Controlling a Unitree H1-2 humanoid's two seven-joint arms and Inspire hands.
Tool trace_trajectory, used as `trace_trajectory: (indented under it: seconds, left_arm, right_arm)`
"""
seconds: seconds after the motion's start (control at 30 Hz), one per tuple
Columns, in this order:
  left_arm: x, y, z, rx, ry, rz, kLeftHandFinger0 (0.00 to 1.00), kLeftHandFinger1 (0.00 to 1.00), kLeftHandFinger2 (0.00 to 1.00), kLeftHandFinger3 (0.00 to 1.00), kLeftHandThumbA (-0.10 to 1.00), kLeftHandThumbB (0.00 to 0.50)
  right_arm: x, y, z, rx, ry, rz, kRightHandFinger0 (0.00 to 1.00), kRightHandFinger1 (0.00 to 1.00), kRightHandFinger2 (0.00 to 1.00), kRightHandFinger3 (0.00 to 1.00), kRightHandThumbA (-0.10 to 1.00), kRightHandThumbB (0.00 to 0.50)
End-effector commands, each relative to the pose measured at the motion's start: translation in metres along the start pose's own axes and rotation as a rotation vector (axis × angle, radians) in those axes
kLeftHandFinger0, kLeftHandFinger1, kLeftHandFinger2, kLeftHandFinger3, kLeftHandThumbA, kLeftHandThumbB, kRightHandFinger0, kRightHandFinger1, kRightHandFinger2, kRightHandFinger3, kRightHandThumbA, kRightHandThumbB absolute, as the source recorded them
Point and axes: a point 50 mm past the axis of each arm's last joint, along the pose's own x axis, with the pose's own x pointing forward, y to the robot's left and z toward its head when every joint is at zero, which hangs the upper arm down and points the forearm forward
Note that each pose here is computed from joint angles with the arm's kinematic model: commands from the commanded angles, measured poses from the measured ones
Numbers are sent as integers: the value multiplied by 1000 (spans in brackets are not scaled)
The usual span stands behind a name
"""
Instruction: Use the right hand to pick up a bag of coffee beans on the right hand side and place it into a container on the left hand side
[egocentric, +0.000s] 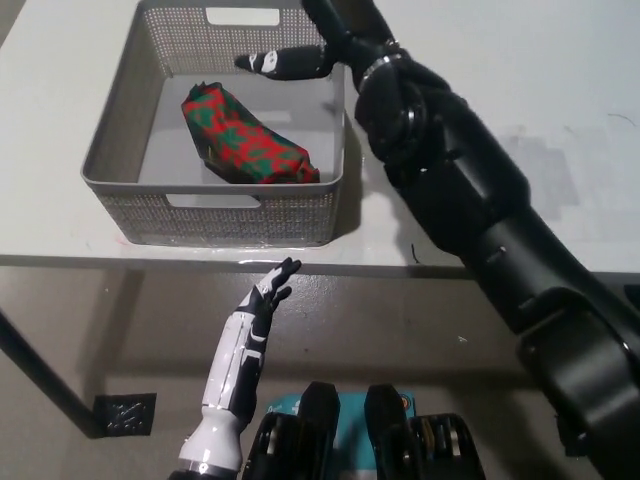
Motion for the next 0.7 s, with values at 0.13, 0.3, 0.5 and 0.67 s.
trace_trajectory:
  seconds: [0.13,0.3,0.5,0.67]
  left_arm:
    - [-4,-2,12,-7,-62,0,1000,1000,1000,1000,1000,500]
    - [-4,11,13,-3,-80,8,1000,1000,1000,1000,1000,496]
    - [-10,23,12,39,-78,11,1000,1000,1000,1000,1000,482]
    - [-14,26,7,45,-48,19,1000,1000,1000,1000,1000,457]
  right_arm:
    - [-59,-102,29,284,-282,-268,1000,1000,1000,1000,1000,416]
    - [-124,-129,11,439,-371,-401,1000,1000,1000,1000,1000,397]
    - [-201,-115,-9,507,-415,-485,1000,1000,1000,1000,1000,409]
    - [-259,-93,-12,548,-418,-546,1000,1000,1000,1000,1000,397]
